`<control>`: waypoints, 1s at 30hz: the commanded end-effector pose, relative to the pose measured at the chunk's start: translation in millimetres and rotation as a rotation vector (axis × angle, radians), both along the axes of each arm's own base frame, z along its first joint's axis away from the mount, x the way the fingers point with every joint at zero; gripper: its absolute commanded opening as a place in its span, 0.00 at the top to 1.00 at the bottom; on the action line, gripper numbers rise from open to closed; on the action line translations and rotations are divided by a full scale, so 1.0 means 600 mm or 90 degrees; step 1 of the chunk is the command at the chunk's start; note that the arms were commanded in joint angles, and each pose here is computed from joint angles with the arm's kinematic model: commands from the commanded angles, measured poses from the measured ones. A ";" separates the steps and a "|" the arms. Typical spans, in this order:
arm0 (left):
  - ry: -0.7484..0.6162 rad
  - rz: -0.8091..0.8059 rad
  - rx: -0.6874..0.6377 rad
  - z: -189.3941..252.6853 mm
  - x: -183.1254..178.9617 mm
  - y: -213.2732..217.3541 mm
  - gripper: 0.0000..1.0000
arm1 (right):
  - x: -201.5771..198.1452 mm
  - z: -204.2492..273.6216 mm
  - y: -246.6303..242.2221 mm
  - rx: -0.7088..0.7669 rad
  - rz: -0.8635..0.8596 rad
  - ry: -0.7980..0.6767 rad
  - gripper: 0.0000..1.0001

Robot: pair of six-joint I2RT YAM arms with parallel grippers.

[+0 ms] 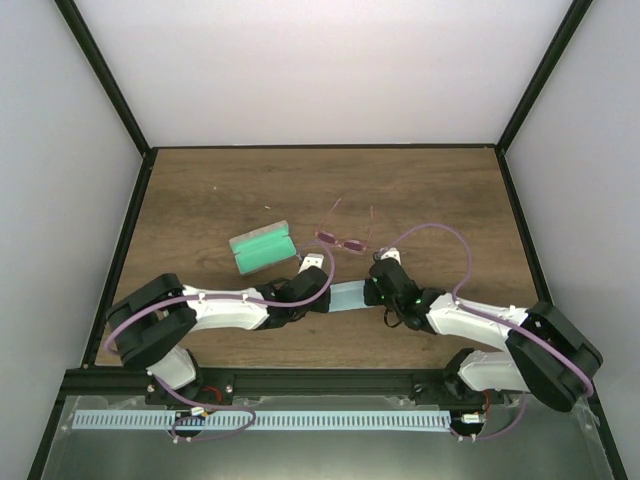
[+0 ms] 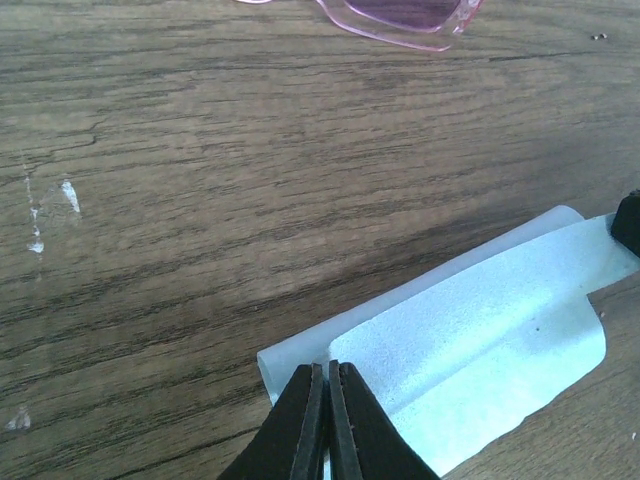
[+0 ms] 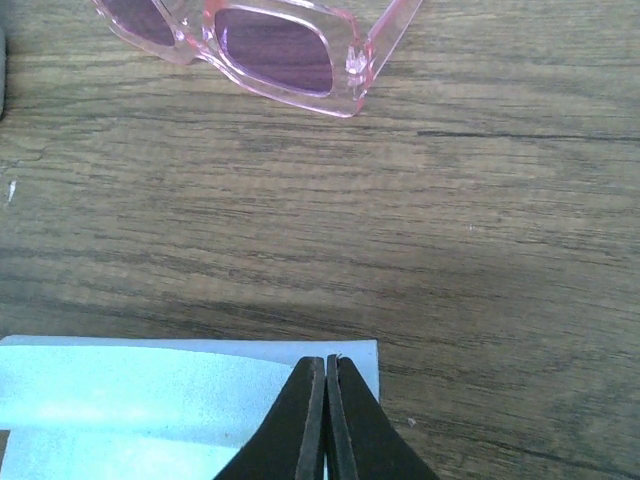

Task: Organize the sunglasses
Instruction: Fold the glasses cleaning cloth at the center of the board.

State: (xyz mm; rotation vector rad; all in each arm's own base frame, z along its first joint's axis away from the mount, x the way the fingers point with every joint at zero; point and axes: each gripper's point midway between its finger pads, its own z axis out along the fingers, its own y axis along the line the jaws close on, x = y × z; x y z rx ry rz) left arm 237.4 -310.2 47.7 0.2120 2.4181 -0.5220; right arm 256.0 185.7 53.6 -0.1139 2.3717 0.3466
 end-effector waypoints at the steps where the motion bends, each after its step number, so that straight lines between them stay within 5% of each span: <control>1: -0.006 0.000 0.005 0.002 0.003 -0.006 0.96 | -0.005 -0.005 -0.009 -0.013 -0.017 0.003 0.99; 30: 0.008 -0.006 -0.004 -0.010 -0.007 0.000 0.96 | -0.022 -0.030 -0.003 -0.021 -0.007 0.029 0.99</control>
